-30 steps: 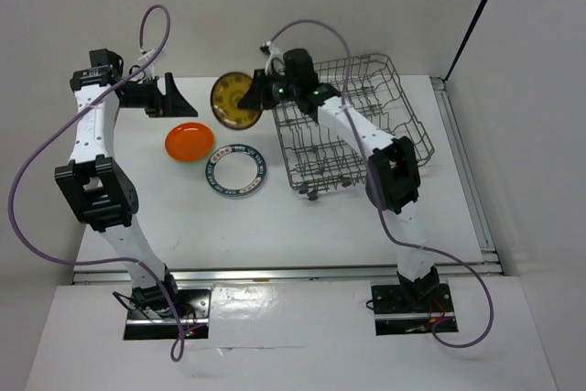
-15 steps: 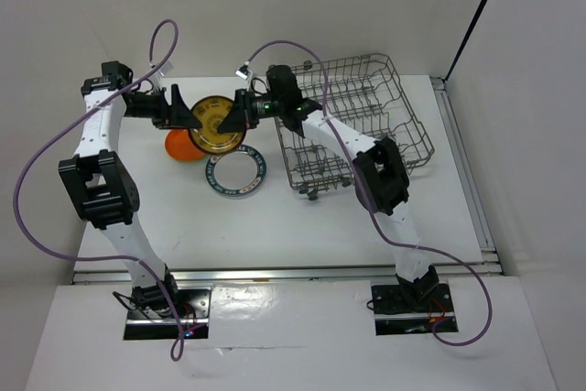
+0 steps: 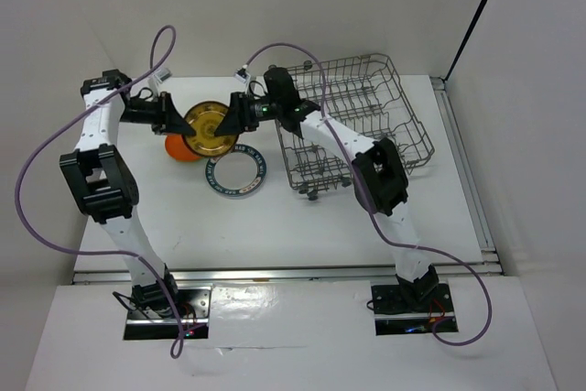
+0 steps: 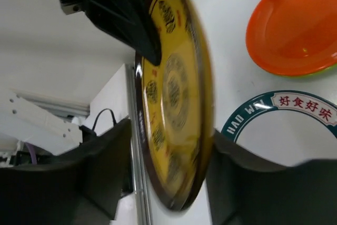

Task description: Unload the plates from the dish rack

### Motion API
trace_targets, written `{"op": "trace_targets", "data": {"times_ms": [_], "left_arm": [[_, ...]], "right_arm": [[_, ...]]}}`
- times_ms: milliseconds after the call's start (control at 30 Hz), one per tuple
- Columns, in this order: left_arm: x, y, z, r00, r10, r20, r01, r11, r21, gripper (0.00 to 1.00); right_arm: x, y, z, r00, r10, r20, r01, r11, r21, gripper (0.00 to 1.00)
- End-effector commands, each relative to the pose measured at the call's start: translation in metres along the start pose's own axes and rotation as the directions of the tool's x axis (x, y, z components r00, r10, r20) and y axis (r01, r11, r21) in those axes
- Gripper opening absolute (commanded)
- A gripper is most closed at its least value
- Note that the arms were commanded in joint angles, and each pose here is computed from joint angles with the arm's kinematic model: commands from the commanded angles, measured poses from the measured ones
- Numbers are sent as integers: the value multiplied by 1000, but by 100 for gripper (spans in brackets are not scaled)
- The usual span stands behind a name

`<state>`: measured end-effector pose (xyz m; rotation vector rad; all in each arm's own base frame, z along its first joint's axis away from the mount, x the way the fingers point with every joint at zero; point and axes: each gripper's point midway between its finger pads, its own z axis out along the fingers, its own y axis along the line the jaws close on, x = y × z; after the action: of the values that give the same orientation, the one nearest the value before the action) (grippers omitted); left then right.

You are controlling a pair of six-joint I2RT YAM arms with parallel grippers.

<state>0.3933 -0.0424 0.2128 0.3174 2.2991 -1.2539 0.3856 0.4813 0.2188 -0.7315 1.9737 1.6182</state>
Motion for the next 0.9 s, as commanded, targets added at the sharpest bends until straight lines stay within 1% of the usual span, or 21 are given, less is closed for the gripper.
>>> {"op": "trace_targets", "data": {"times_ms": [0, 33, 67, 100, 133, 167, 233, 300, 367, 400, 467, 500, 567, 600, 633, 667, 700, 733, 767, 800, 867], "left_arm": [[-1, 36, -25, 983, -175, 53, 179, 981, -72, 0], [-7, 53, -36, 980, -176, 93, 186, 975, -124, 0], [-5, 71, -41, 964, -244, 107, 261, 945, -197, 0], [-7, 80, -47, 960, -247, 131, 272, 935, -229, 0], [-8, 95, -49, 955, -254, 152, 286, 924, -254, 0], [-7, 102, -51, 944, -286, 164, 322, 909, -265, 0], [-6, 115, -46, 934, -319, 159, 351, 900, -258, 0], [-6, 122, -42, 918, -361, 163, 393, 885, -250, 0], [-2, 141, -40, 905, -389, 171, 424, 857, -294, 0], [0, 155, -42, 904, -387, 180, 427, 834, -351, 0], [9, 173, -38, 891, -420, 170, 453, 806, -381, 0], [11, 180, -38, 890, -424, 168, 455, 794, -404, 0], [16, 192, -35, 885, -436, 162, 462, 784, -415, 7], [14, 195, -35, 884, -434, 171, 464, 779, -422, 12], [17, 198, -33, 880, -444, 166, 471, 775, -421, 23], [12, 199, -34, 887, -428, 174, 460, 781, -423, 28], [11, 199, -28, 895, -417, 157, 443, 794, -416, 31], [12, 201, -29, 895, -417, 157, 442, 788, -428, 35], [12, 203, -25, 898, -414, 148, 434, 787, -438, 45], [15, 204, -25, 900, -413, 139, 429, 784, -449, 50], [17, 204, -28, 900, -413, 138, 427, 773, -469, 58]], "right_arm": [[-36, 32, -11, 984, -162, 69, 159, 986, 54, 65], [-47, 26, -22, 981, -166, 96, 152, 978, 142, 69], [-52, 23, -26, 975, -196, 104, 174, 966, 189, 71], [-57, 22, -32, 970, -212, 115, 182, 956, 232, 71], [-70, 21, -46, 963, -229, 145, 175, 935, 309, 72], [-68, 14, -51, 962, -236, 139, 175, 920, 351, 72], [-70, 10, -62, 958, -251, 141, 172, 891, 421, 72], [-73, 7, -76, 952, -275, 135, 185, 868, 461, 72], [-75, 4, -86, 950, -281, 135, 180, 850, 496, 72], [-72, 7, -89, 952, -275, 130, 177, 849, 497, 72], [-75, 12, -95, 946, -293, 137, 186, 839, 511, 72], [-70, 8, -95, 952, -280, 126, 179, 838, 515, 72], [-75, 16, -101, 944, -301, 134, 191, 832, 521, 73], [-72, 12, -102, 947, -295, 130, 185, 827, 531, 73], [-74, 17, -104, 943, -302, 136, 189, 827, 529, 73], [-72, 18, -105, 944, -300, 134, 188, 827, 530, 73], [-72, 18, -105, 944, -300, 134, 188, 827, 530, 73], [-71, 19, -107, 945, -299, 133, 187, 827, 530, 73], [-69, 16, -108, 947, -293, 129, 180, 821, 542, 73], [-69, 16, -108, 948, -293, 129, 180, 821, 542, 73], [-70, 17, -113, 948, -291, 131, 172, 810, 560, 73]]}}
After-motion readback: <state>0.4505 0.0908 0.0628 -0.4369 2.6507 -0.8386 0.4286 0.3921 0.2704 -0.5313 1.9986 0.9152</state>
